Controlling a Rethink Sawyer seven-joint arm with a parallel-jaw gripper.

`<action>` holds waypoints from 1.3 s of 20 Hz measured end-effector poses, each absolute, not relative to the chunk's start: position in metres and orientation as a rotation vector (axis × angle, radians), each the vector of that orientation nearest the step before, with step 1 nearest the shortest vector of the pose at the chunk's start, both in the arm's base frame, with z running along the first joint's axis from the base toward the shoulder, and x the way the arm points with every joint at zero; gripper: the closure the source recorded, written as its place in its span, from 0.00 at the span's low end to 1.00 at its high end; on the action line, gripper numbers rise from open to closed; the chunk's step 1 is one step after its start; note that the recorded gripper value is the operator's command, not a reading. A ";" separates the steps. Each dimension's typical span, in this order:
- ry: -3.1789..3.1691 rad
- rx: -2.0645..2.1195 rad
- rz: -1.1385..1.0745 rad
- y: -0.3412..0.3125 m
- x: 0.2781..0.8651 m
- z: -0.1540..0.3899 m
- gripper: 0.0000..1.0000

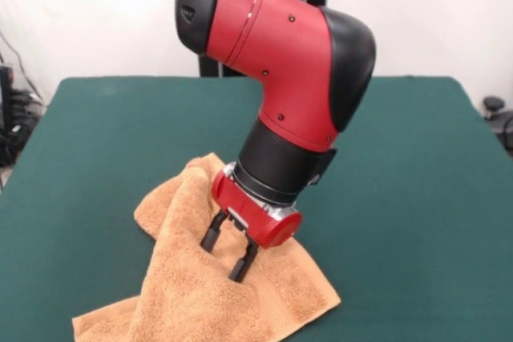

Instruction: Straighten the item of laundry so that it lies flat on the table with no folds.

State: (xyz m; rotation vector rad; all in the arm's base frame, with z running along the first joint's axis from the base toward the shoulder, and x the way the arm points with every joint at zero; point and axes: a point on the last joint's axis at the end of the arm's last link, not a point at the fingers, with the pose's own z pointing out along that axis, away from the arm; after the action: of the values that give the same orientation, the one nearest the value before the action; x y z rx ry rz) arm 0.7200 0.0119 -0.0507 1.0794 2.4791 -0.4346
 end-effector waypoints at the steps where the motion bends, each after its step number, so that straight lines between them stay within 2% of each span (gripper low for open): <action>1: 2.475 1.082 -0.437 0.012 0.721 -0.051 0.00; 3: 2.473 1.081 -0.441 0.012 0.721 -0.051 0.00; 4: 2.465 1.073 -0.446 0.014 0.723 -0.052 1.00; 16: 2.453 1.094 -0.432 0.015 0.728 -0.052 1.00; 26: 2.415 1.268 -0.384 0.013 0.737 -0.049 1.00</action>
State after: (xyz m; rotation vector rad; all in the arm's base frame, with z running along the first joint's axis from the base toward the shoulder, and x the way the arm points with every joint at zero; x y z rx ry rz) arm 0.7373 0.0132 -0.0489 1.2682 2.4151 -0.3844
